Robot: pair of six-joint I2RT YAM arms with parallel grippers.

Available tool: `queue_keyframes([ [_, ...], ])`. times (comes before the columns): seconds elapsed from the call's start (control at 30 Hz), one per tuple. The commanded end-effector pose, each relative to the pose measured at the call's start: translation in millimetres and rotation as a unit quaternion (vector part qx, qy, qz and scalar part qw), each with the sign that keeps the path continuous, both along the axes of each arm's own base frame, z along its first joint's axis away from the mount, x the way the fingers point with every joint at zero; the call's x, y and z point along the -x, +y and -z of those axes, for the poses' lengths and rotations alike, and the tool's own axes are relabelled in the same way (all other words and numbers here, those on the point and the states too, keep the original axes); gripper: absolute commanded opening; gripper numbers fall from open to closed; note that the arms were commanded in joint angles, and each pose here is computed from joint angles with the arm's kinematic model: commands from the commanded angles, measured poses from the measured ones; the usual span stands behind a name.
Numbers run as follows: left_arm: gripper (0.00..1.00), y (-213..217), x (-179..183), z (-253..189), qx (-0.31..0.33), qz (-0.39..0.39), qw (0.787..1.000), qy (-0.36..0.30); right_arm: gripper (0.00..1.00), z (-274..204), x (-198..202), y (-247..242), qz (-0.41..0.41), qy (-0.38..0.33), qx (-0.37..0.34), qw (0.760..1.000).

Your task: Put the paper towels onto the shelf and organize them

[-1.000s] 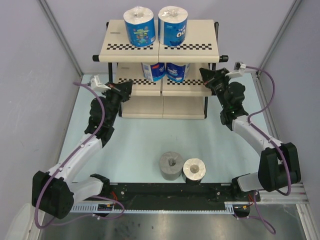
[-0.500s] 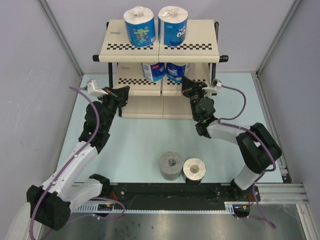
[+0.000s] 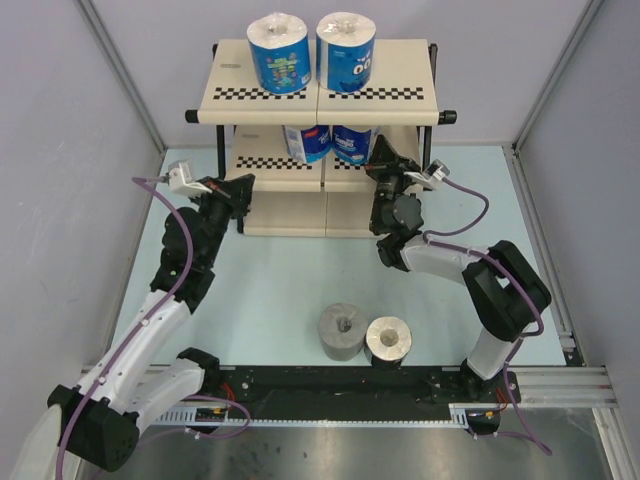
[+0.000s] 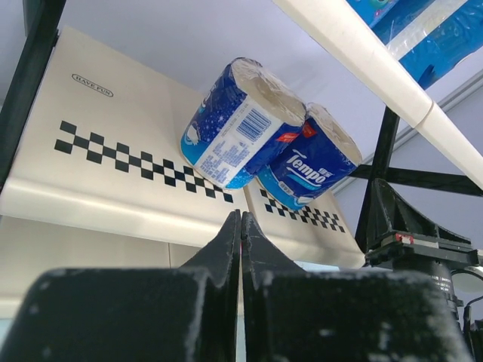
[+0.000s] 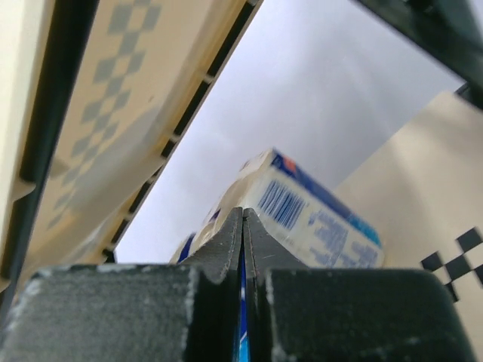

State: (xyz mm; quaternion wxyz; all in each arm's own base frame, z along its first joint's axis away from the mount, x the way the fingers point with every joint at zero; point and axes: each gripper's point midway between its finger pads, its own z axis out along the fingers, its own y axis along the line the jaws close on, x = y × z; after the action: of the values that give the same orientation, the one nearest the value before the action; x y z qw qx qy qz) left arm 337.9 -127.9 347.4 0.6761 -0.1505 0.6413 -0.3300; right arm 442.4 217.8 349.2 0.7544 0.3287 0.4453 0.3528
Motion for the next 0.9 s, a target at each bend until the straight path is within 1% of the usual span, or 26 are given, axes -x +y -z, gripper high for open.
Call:
queue_keyframes([
  [0.0,0.00,7,4,-6,-0.013,-0.008,1.000,-0.015,0.00,-13,-2,-24,0.080,-0.001,-0.025,0.996],
  [0.07,0.00,8,3,-4,-0.016,-0.009,1.000,-0.013,0.00,-12,-6,-29,0.093,0.003,-0.024,0.995],
  [0.43,0.00,13,1,-1,-0.022,-0.017,1.000,-0.009,0.00,-13,-40,-34,0.101,0.010,0.002,0.995],
  [0.57,0.00,14,-1,1,-0.023,-0.018,1.000,-0.007,0.00,-13,-53,-34,0.090,0.014,0.009,0.996],
  [0.87,0.00,15,-2,2,-0.022,-0.019,1.000,-0.004,0.00,-4,-69,-7,0.041,0.025,0.029,0.998],
])
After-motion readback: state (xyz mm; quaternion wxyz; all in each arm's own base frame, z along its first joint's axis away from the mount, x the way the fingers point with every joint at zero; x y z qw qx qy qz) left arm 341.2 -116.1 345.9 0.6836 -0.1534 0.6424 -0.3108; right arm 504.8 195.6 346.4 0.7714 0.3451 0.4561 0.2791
